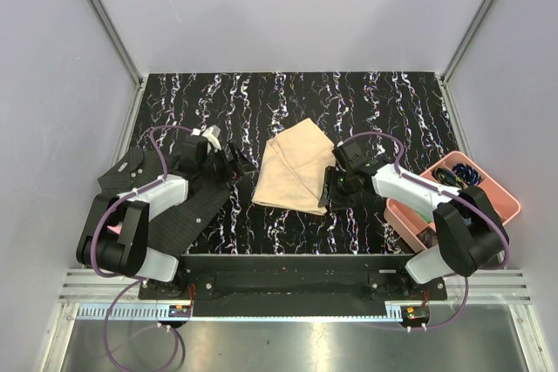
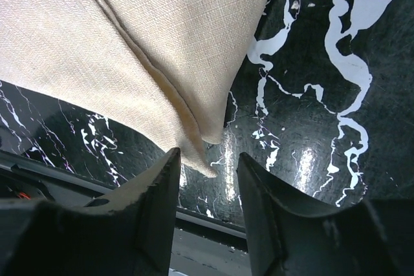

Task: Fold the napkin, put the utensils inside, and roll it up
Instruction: Fold the napkin, then roll the napkin with the utensil

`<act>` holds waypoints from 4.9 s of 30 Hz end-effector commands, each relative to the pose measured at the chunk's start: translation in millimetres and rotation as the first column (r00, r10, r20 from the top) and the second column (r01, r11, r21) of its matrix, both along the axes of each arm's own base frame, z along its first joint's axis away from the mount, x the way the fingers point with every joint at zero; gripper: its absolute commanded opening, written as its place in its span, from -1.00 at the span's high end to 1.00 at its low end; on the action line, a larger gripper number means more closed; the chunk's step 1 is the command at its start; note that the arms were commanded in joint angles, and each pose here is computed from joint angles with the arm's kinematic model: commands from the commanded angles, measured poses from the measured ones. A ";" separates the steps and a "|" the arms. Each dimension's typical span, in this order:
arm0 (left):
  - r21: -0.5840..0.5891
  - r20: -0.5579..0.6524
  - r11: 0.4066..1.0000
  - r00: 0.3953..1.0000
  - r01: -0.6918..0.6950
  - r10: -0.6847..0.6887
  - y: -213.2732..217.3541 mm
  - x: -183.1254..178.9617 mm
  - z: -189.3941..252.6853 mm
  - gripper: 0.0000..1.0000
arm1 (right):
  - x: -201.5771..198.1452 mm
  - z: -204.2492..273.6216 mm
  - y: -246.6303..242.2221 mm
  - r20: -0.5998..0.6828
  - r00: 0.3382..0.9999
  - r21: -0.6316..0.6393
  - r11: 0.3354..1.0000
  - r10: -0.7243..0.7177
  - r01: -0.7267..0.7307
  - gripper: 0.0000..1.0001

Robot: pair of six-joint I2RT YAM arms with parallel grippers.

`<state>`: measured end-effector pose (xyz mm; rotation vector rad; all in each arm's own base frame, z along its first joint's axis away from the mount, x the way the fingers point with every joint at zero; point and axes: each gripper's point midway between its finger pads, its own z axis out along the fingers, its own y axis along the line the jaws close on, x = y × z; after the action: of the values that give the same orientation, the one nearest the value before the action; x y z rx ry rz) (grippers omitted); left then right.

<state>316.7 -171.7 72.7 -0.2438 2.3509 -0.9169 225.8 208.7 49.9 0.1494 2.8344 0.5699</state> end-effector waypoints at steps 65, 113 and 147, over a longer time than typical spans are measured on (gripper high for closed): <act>-0.158 -0.076 0.975 0.983 0.155 -0.168 -43.9 -56.1 -36.4 -0.12 | 12.1 0.7 0.6 0.099 0.986 -0.038 0.991 0.132 -0.129 0.17; -0.282 -0.069 0.938 0.971 0.202 -0.230 -58.5 -49.4 0.4 1.00 | 32.7 0.2 164.4 0.569 0.444 -0.690 0.695 0.693 -0.200 -0.57; -0.281 -0.052 0.938 0.973 0.201 -0.224 -56.9 -33.7 3.7 0.51 | 7.2 -33.9 109.8 0.406 0.426 -0.813 0.533 0.808 -0.235 1.00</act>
<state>268.6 -222.6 57.7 -0.2095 2.4282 -1.3295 238.5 310.2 19.2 -0.9726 1.9249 -0.3350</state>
